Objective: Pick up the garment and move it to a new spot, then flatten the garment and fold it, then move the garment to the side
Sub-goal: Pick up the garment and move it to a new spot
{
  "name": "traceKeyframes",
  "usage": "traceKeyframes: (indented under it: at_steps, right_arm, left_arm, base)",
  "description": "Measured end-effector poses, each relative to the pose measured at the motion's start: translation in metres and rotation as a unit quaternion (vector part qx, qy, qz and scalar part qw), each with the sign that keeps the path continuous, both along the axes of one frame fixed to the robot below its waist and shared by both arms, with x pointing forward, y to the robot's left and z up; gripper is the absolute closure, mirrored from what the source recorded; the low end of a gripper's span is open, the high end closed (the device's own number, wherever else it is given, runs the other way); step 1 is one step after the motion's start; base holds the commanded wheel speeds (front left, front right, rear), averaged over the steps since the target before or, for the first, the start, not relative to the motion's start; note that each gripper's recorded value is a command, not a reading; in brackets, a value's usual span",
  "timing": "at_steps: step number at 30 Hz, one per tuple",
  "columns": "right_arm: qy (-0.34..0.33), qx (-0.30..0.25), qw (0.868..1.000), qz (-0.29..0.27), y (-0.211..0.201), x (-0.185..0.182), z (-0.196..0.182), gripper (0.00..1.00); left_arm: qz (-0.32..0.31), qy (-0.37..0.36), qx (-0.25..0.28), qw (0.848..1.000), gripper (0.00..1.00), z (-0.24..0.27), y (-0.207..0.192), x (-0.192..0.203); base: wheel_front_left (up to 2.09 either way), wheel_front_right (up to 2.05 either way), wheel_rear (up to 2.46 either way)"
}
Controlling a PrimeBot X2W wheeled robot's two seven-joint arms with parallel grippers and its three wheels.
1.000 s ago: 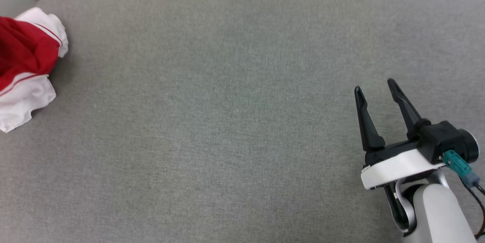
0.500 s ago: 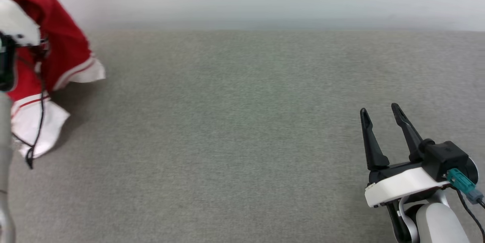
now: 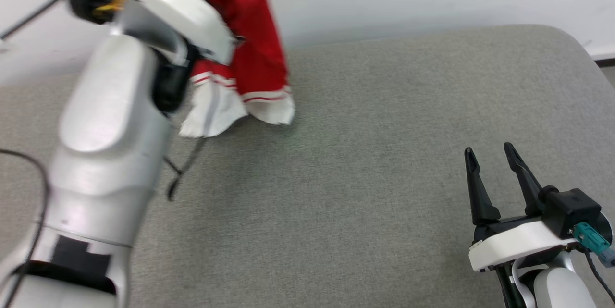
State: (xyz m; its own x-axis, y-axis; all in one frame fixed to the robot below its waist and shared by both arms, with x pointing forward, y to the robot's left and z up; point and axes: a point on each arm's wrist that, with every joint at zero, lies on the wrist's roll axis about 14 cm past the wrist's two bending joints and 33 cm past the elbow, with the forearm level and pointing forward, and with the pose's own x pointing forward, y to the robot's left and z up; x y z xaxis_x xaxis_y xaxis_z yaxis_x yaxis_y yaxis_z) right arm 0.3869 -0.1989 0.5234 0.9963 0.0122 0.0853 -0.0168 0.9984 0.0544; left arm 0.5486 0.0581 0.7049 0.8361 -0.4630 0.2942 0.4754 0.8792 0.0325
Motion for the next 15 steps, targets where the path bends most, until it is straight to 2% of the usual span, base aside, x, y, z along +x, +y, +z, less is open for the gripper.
traceKeyframes:
  at_steps: [3, 6, 11, 15]
  right_arm:
    - [0.004, -0.001, 1.000, -0.008, -0.005, -0.001, -0.002, 0.00]
    - [0.010, 0.002, 1.000, -0.015, -0.010, -0.002, -0.007, 0.00]
    - [0.027, 0.005, 0.999, -0.024, -0.015, -0.002, -0.020, 0.00]
    - [0.033, 0.011, 0.999, -0.023, -0.014, 0.001, -0.026, 0.00]
  left_arm:
    - [-0.069, 0.007, -0.013, 0.997, 1.00, -0.008, -0.052, -0.015]
    - [-0.116, 0.035, -0.012, 0.993, 1.00, -0.032, -0.085, -0.026]
    - [-0.157, 0.115, 0.006, 0.981, 1.00, -0.105, -0.112, -0.044]
    - [-0.175, 0.208, 0.040, 0.962, 1.00, -0.186, -0.119, -0.074]
  base:
    - [0.00, 0.00, 0.00]
    - [0.00, 0.00, 0.00]
    - [0.00, 0.00, 0.00]
    - [0.00, 0.00, 0.00]
